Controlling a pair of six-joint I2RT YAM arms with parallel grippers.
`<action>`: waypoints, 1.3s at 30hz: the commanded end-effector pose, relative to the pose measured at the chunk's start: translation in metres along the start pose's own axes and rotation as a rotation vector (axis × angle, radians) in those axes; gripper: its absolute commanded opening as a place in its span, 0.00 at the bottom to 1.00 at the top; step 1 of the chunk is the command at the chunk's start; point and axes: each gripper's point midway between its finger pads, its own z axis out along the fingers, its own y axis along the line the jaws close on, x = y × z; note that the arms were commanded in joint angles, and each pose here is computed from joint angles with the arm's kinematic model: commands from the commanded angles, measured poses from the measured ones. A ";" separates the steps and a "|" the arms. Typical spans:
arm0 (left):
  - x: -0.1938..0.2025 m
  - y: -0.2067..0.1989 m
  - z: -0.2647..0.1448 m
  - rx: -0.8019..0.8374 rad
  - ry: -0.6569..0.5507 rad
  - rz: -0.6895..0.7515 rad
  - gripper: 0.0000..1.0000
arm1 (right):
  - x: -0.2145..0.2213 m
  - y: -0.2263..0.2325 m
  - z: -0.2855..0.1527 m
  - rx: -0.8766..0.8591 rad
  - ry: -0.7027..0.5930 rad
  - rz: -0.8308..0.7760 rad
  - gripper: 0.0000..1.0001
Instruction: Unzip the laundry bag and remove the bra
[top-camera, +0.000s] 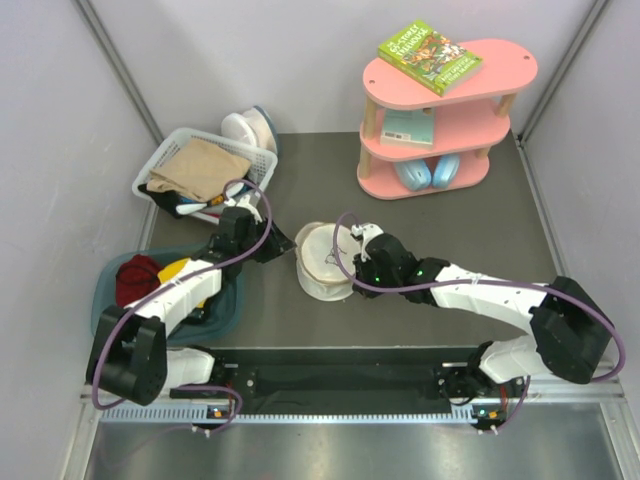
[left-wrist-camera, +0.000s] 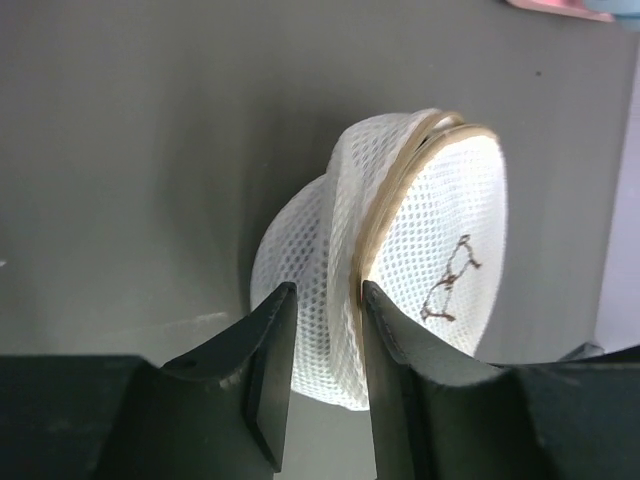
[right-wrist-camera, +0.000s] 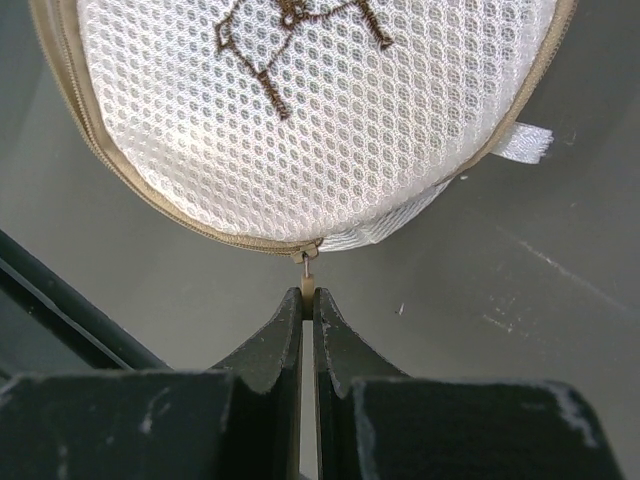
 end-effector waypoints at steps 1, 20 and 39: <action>-0.013 -0.023 0.001 0.126 -0.046 0.028 0.36 | -0.002 -0.003 -0.003 0.010 -0.008 -0.024 0.00; 0.030 -0.026 -0.016 0.276 0.028 0.067 0.00 | -0.036 0.011 -0.052 -0.012 -0.043 -0.050 0.53; 0.049 -0.015 -0.025 0.277 0.032 0.015 0.00 | -0.078 0.119 0.010 -0.263 -0.065 -0.305 0.54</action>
